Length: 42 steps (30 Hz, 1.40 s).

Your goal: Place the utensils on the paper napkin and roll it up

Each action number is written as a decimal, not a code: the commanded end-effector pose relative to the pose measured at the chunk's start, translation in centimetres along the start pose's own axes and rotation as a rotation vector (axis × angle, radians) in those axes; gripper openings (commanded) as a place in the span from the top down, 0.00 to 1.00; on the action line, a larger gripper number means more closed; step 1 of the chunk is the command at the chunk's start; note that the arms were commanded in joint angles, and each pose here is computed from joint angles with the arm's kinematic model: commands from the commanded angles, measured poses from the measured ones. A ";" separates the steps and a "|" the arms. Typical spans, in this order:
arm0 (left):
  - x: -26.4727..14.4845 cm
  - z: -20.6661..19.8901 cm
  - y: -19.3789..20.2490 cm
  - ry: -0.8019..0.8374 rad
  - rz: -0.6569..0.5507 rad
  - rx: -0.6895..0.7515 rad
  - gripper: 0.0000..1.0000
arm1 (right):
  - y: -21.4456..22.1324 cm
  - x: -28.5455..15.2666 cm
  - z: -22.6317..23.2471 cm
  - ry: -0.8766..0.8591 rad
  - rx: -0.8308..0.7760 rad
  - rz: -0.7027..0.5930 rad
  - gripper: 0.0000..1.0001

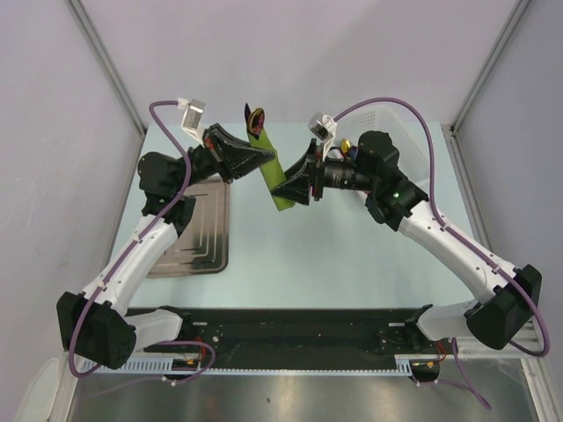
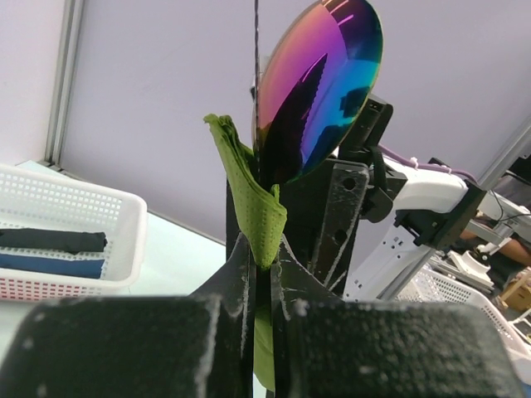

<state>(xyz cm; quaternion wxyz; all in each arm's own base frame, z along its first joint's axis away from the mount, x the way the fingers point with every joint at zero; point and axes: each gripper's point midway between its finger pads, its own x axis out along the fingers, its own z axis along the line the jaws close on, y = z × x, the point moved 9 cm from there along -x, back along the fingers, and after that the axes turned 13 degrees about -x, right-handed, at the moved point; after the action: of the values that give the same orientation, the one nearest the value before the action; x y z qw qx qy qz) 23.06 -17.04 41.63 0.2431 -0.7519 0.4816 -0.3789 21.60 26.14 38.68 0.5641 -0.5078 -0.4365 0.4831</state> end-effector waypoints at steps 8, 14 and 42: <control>-0.1 -1.6 -0.3 0.095 -0.007 0.051 1.00 | -0.9 0.8 1.5 -0.108 0.029 -0.023 0.77; -0.2 -0.9 0.1 0.055 0.006 0.046 1.00 | -1.4 0.8 1.7 -0.044 0.001 -0.019 1.00; -2.5 0.0 2.8 -0.006 0.043 -0.118 0.42 | -4.2 1.8 1.0 -0.022 0.066 -0.155 1.00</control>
<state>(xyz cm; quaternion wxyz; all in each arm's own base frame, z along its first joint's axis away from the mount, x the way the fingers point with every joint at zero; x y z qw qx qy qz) 21.56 -15.98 37.84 0.2176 -0.7684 0.5135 -0.3138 21.89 27.89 39.41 0.6187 -0.4623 -0.3987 0.4945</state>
